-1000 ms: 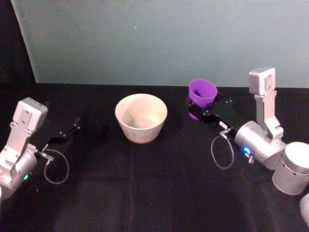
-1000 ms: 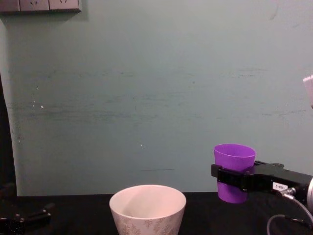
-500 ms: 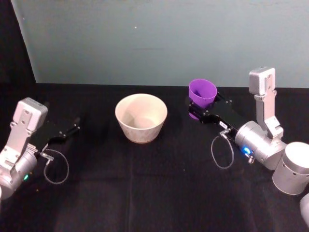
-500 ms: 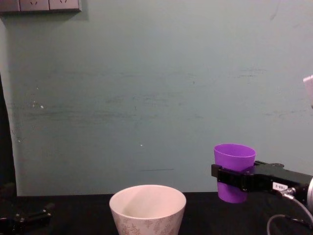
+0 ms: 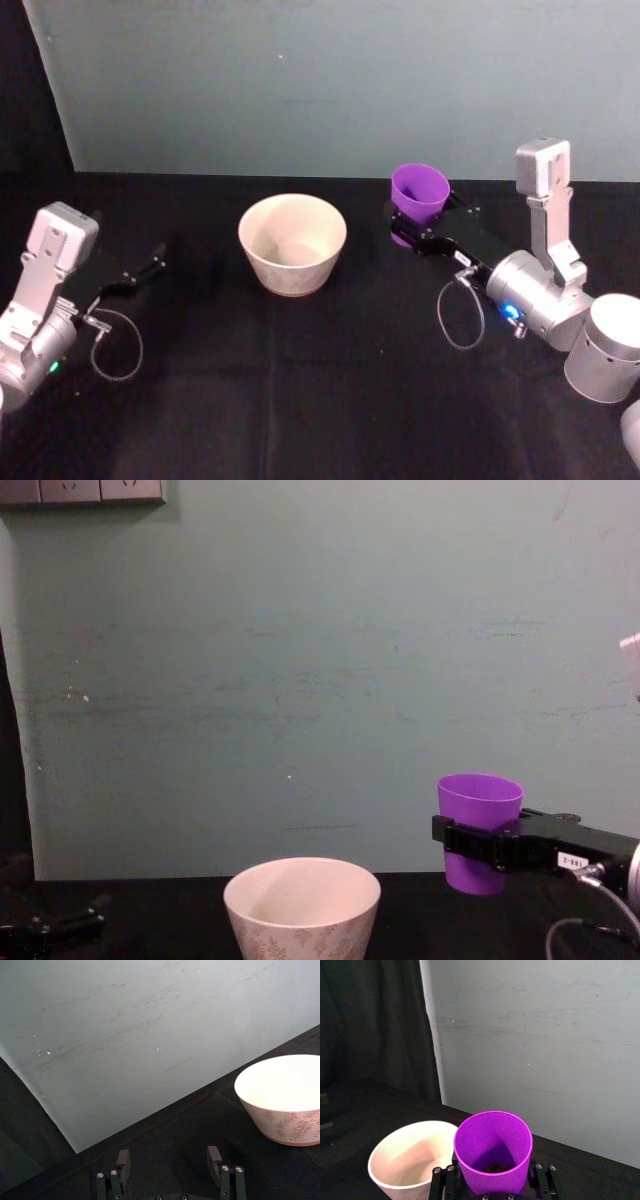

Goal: Pick up the cup and pour the mung beans from the cup into the bowl.

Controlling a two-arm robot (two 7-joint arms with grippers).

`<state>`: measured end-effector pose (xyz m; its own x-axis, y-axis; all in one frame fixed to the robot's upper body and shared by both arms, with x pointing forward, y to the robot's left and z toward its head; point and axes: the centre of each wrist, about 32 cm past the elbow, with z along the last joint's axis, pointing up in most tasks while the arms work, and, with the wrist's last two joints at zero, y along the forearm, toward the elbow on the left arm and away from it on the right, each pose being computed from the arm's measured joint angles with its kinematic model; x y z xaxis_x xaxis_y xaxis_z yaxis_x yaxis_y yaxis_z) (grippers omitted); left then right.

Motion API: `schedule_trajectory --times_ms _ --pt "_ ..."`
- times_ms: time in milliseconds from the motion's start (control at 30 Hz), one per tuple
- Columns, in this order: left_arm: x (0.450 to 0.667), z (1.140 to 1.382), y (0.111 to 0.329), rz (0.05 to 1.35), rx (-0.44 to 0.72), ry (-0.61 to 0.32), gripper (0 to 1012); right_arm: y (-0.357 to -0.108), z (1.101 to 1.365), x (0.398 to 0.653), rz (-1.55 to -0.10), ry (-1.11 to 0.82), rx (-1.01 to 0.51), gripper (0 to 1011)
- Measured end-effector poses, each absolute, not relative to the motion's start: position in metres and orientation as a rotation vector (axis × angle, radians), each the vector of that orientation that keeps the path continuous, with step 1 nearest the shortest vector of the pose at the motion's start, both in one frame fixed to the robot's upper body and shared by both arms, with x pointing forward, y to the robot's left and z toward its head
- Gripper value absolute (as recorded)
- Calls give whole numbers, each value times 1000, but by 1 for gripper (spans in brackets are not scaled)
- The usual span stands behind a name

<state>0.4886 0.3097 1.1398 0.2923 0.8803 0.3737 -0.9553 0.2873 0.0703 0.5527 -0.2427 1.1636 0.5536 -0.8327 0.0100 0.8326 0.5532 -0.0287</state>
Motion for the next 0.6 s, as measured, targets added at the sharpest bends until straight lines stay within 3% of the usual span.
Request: schedule_trajectory --times_ms 600 --pt "489 1140 310 1248 304 -285 1011 -243 1164 553 -984 5 -31 724"
